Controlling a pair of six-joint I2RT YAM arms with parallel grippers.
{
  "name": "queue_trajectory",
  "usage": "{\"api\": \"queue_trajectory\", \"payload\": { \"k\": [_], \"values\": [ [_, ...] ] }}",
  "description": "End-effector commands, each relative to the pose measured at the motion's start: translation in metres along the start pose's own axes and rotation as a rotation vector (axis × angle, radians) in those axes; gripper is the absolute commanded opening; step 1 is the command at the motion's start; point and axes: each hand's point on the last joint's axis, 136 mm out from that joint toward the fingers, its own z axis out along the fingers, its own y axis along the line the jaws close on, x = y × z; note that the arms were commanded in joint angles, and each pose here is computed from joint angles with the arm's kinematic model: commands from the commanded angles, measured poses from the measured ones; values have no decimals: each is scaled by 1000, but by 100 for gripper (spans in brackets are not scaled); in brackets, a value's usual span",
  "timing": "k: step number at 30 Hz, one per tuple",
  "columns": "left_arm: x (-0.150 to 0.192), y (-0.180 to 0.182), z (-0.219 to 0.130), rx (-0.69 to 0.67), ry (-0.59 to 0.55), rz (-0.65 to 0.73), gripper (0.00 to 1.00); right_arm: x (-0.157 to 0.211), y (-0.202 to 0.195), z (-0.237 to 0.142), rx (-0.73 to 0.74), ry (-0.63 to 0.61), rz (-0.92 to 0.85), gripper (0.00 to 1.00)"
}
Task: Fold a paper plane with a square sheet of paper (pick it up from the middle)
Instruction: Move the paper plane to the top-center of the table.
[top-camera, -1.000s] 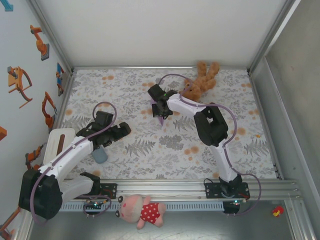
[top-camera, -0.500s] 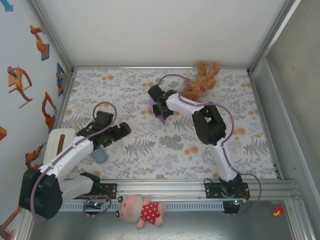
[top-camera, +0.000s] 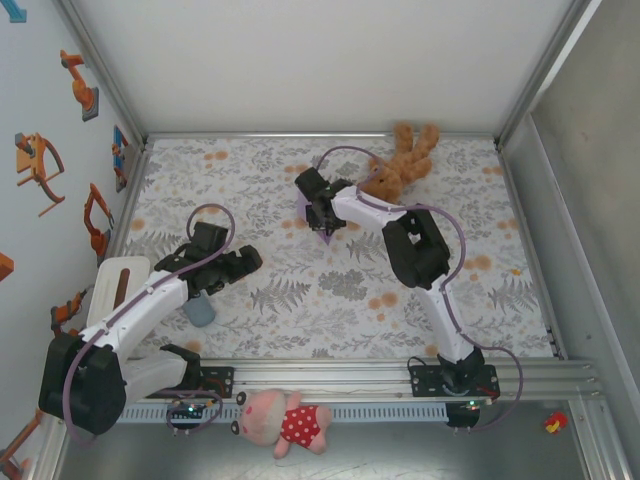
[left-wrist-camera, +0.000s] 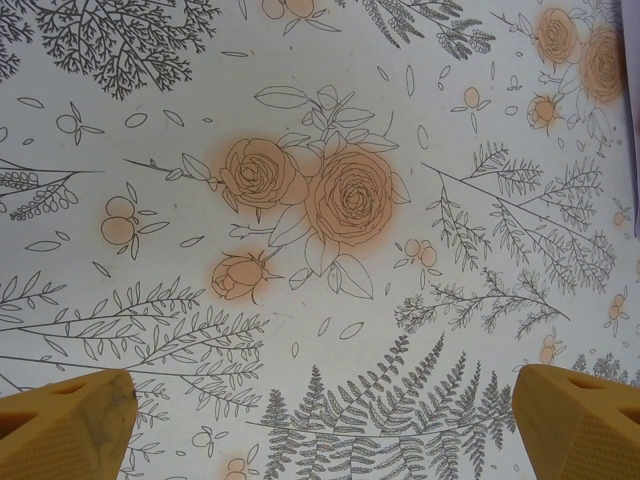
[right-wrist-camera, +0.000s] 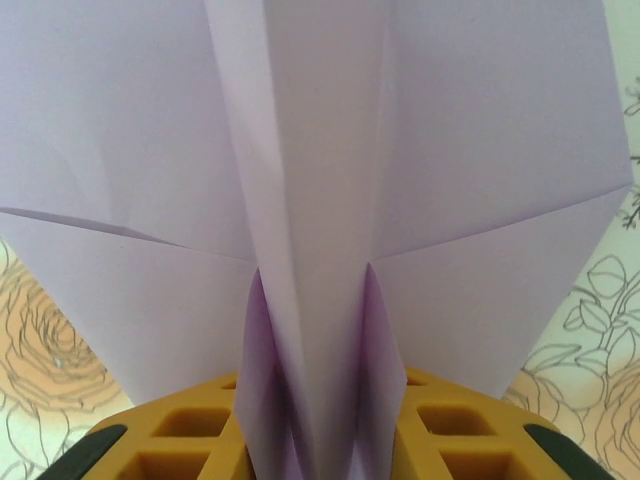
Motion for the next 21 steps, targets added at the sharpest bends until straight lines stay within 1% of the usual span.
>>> {"api": "queue_trajectory", "payload": {
  "k": [1,5,8,11,13,17,21],
  "values": [
    [3,4,0,-15,14,15,96,21,-21,40,73,74,31,29],
    [-2,0,-4,-7,3,18,96,12,-18,32,62,50,34,28],
    [-8,-5,-12,4,-19,26,96,-2,-14,15,37,13,39,28],
    [-19,-12,-23,13,-60,45,96,-21,-9,-19,-3,-47,41,28],
    [-29,-15,-32,14,-99,59,96,-35,-5,-50,-40,-97,39,29],
    [-46,-23,-49,26,-176,84,96,-55,-5,-109,-96,-202,37,39],
    [-64,-29,-67,38,-267,100,96,-62,-28,-169,-73,-328,45,45]
  ]
}}
